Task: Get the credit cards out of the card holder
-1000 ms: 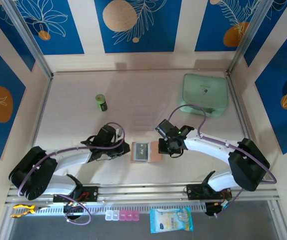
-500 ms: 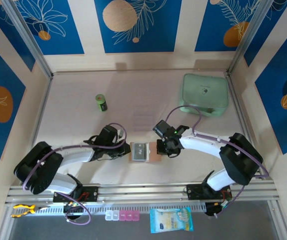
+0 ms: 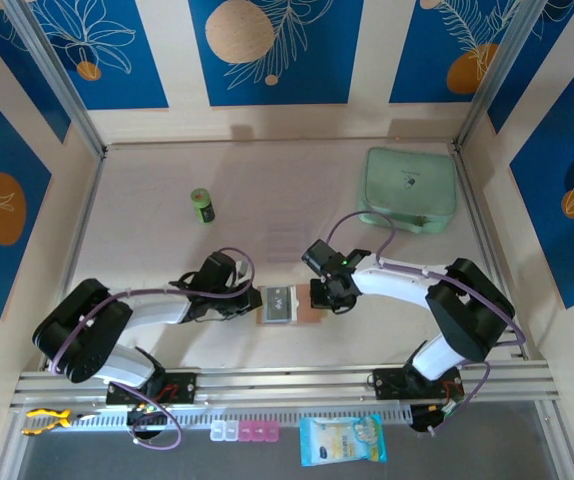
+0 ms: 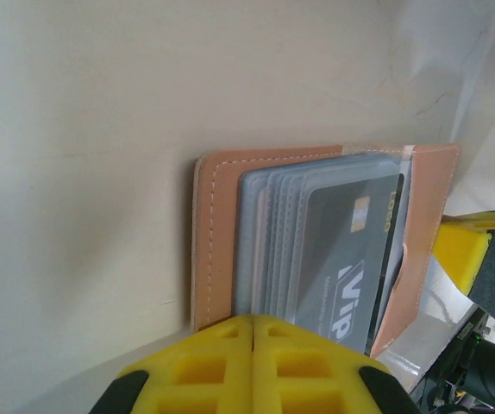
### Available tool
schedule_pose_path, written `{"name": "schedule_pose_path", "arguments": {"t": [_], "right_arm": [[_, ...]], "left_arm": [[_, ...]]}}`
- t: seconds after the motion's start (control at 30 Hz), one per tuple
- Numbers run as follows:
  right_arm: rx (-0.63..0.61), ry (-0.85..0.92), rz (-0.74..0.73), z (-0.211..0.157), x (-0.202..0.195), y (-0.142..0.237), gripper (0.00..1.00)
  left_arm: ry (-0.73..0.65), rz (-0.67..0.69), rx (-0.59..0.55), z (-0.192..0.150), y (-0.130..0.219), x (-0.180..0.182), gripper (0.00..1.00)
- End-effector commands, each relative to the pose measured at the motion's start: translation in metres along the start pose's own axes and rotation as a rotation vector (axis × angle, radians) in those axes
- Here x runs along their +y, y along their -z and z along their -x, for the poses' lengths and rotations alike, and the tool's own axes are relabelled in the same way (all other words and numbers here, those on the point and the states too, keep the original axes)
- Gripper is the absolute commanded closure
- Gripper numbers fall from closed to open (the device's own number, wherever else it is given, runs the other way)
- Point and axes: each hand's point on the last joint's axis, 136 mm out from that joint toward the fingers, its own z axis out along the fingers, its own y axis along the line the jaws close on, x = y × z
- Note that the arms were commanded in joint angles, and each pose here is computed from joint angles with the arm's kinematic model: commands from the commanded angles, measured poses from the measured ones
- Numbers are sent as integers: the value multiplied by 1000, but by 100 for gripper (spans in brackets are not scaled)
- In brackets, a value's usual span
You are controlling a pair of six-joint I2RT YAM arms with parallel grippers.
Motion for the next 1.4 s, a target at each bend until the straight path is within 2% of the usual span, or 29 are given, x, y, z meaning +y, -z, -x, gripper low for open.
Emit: {"name": "schedule_pose_path", "arguments": {"t": [0.0, 0.23, 0.47, 0.87, 1.0, 1.2, 1.37], "right_arm": [[12, 21, 25, 1, 12, -1, 92], [19, 31, 10, 0, 14, -4, 91], [9, 34, -31, -1, 7, -1, 75], [-28, 38, -48, 0, -1, 24, 63], [-37, 40, -45, 1, 0, 37, 62], [-90, 84, -16, 9, 21, 70, 62], [-113, 139, 57, 15, 56, 88, 62]], "left_arm": [[8, 32, 11, -9, 0, 13, 100], [9, 99, -17, -8, 8, 26, 100], [20, 122, -2, -14, 8, 35, 100], [29, 132, 1, -15, 8, 39, 100], [29, 115, -2, -14, 10, 33, 100], [20, 93, -10, -10, 17, 20, 97], [3, 100, -17, -8, 23, 15, 97]]}}
